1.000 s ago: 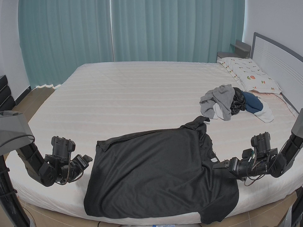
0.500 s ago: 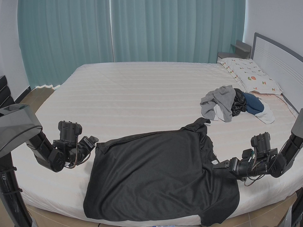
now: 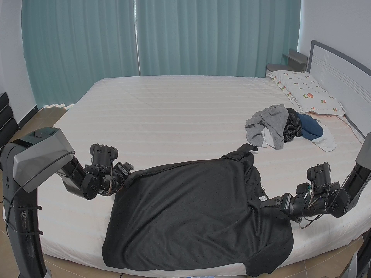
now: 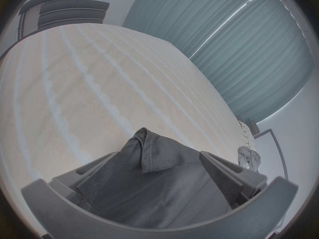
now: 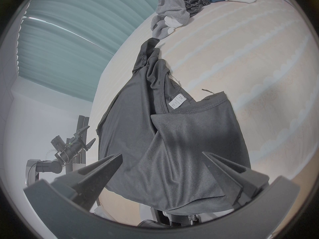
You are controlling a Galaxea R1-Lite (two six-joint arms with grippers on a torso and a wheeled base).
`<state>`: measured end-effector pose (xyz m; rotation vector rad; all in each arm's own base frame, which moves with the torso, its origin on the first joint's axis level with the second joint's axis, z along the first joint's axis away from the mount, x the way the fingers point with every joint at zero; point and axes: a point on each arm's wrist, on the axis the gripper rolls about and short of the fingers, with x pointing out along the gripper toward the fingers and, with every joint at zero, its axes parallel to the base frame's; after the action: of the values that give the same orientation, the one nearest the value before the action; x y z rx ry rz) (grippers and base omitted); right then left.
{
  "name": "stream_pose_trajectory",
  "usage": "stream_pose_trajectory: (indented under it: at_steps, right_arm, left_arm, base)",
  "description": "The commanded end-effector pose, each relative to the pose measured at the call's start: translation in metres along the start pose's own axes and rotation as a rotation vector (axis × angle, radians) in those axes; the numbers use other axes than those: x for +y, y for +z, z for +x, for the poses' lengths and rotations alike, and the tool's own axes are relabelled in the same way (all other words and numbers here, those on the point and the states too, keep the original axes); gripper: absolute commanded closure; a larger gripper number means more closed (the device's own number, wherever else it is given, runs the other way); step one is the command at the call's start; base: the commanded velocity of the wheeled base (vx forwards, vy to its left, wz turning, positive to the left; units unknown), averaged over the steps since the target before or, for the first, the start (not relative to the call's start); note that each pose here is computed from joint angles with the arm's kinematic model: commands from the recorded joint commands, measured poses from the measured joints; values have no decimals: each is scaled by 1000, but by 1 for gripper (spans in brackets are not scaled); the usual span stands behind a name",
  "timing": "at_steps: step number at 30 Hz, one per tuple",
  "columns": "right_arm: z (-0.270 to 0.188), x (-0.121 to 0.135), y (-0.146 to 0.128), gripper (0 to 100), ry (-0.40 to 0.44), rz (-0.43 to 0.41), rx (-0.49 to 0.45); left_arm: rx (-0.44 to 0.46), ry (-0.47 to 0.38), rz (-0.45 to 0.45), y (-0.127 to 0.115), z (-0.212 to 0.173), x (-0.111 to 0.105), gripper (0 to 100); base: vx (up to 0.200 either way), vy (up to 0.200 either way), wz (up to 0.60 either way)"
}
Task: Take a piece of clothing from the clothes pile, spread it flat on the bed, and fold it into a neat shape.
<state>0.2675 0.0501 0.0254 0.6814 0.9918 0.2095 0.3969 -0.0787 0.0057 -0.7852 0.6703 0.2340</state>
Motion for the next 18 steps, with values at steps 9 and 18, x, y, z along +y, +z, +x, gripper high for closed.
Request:
stream_pose_trajectory:
  at_steps: [9, 18]
  right_arm:
    - [3, -2, 2, 0, -5, 3, -2]
    - [8, 6, 22, 0, 25, -10, -60]
  left_arm:
    - [-27, -5, -42, 5, 17, -4, 100]
    - [-153, -25, -101, 48, 22, -4, 100]
  base:
    - [0, 0, 0]
    - [0, 0, 0]
